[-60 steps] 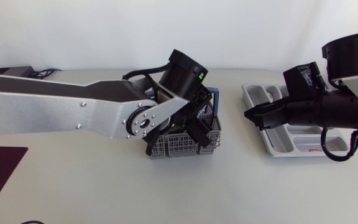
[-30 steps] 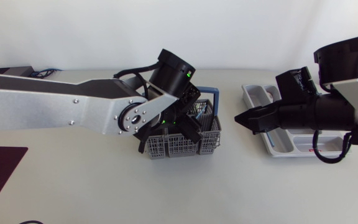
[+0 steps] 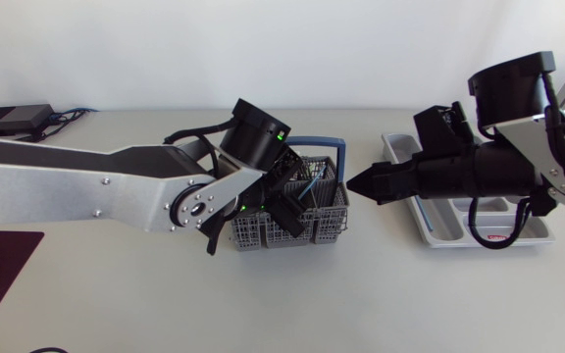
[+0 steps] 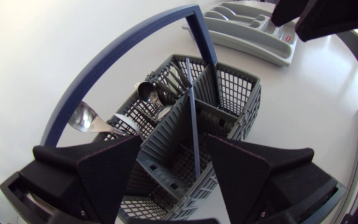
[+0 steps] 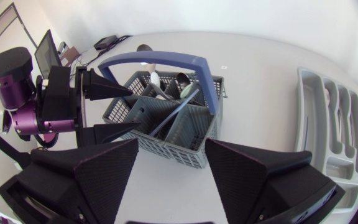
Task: Sort the cutlery from the basket into the organizer compartments.
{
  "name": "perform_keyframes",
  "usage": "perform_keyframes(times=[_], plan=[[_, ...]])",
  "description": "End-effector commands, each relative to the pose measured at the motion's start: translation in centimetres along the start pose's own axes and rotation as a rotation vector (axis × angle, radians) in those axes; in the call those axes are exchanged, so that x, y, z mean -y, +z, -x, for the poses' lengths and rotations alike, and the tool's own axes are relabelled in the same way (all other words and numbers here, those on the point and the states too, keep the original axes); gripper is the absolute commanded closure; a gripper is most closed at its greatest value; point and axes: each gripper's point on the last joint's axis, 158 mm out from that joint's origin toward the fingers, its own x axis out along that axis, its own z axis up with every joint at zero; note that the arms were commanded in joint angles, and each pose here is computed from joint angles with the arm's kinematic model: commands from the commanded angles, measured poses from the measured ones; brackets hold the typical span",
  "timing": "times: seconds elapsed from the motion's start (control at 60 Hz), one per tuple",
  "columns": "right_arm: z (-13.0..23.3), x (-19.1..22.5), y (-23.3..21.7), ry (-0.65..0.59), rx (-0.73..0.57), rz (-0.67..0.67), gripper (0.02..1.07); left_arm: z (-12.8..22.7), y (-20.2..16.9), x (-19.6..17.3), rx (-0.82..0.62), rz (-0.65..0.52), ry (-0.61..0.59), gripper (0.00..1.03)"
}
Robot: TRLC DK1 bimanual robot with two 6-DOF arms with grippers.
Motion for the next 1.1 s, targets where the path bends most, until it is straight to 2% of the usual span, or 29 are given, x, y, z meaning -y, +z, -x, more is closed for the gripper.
perform_keyframes(times=[0.0, 0.083, 0.133, 0.217, 0.3, 0.483, 0.667, 0.833, 1.083], plan=[[-0.8, -1.3, 0.1, 0.016, -0.016, 0.036, 0.26, 0.5, -0.5, -0.5, 0.006, 0.031, 0.004, 0.30], [-1.5, -2.1, 0.0, 0.011, -0.017, 0.063, 0.25, 0.7, -0.5, -0.5, 0.011, 0.031, 0.004, 0.30], [-2.0, -3.1, -0.2, 0.028, -0.037, 0.084, 0.17, 0.7, -0.7, -0.5, 0.012, 0.032, 0.004, 0.30], [-2.4, -3.5, -0.4, 0.048, -0.075, 0.097, 0.17, 0.8, -0.8, -0.5, 0.013, 0.032, 0.005, 0.30], [-2.4, -4.0, 0.2, 0.070, -0.059, 0.110, 0.17, 0.7, -0.9, -0.7, 0.012, 0.031, 0.007, 0.30], [-3.9, -3.8, 0.6, -0.006, -0.031, 0.161, 0.17, 0.8, -1.3, -1.2, 0.010, 0.035, 0.012, 0.30], [-6.0, -3.5, -0.8, -0.098, -0.055, 0.441, 0.17, 0.9, -1.6, -1.6, 0.014, 0.027, 0.018, 0.30], [-5.9, -3.3, 0.3, -0.090, 0.058, 0.561, 0.17, 1.3, -2.1, -1.6, 0.018, 0.006, 0.013, 0.30], [-6.1, -2.2, 0.6, -0.001, 0.109, 0.668, 0.17, 2.2, -2.7, -1.9, 0.038, -0.012, 0.005, 0.29]])
